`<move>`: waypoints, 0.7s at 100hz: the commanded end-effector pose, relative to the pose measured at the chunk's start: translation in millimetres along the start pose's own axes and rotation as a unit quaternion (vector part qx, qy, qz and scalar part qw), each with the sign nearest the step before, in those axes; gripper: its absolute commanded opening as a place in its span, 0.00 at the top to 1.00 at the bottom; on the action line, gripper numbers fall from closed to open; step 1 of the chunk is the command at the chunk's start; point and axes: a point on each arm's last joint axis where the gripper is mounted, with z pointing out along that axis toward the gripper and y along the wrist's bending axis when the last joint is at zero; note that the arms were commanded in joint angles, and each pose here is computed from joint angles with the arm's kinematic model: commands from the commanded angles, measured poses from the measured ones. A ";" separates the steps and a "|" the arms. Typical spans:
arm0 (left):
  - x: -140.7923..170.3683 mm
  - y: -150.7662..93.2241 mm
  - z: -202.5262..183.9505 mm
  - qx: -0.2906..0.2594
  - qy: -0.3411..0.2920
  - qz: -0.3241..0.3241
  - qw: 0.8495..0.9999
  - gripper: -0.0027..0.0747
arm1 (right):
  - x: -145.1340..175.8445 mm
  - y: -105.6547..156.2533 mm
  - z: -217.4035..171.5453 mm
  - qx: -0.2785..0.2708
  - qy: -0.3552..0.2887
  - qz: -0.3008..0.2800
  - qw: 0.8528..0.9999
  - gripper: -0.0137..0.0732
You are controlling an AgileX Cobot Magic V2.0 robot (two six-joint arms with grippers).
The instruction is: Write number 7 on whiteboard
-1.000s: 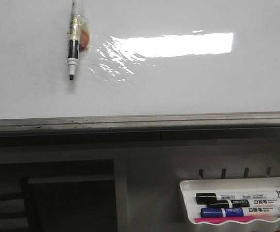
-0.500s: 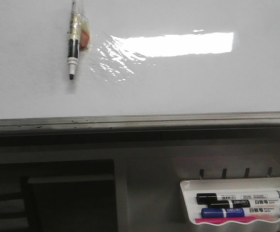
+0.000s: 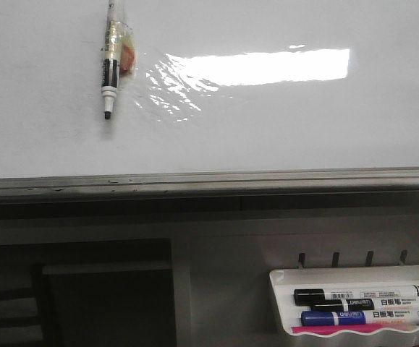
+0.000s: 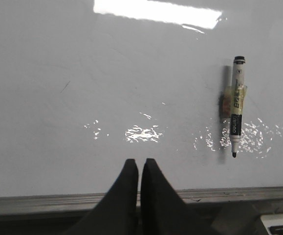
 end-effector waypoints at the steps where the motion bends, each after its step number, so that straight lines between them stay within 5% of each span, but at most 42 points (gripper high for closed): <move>1: -25.6 -6.6 2.1 0.019 -0.016 0.015 1.000 0.99 | -26.2 5.8 2.8 -0.006 -0.012 -0.030 0.999 0.90; 22: -29.1 -15.6 12.7 0.072 0.012 0.021 0.997 0.98 | -36.9 13.5 14.7 -0.029 0.033 -0.040 0.998 0.85; 30: -28.6 -18.0 17.3 0.084 0.021 0.019 0.996 0.91 | -36.5 16.0 18.2 -0.039 0.045 -0.042 0.997 0.66; 47: -32.5 -22.9 30.6 0.106 0.017 -0.019 0.994 0.50 | -36.8 17.5 21.2 -0.045 0.047 -0.044 0.997 0.24; 55: -34.8 -23.2 37.7 0.105 0.011 -0.035 0.994 0.36 | -36.9 17.6 21.2 -0.045 0.046 -0.044 0.997 0.23; 70: -32.1 -22.4 55.8 0.096 0.033 -0.029 0.994 0.35 | -36.9 17.7 21.2 -0.046 0.046 -0.044 0.997 0.23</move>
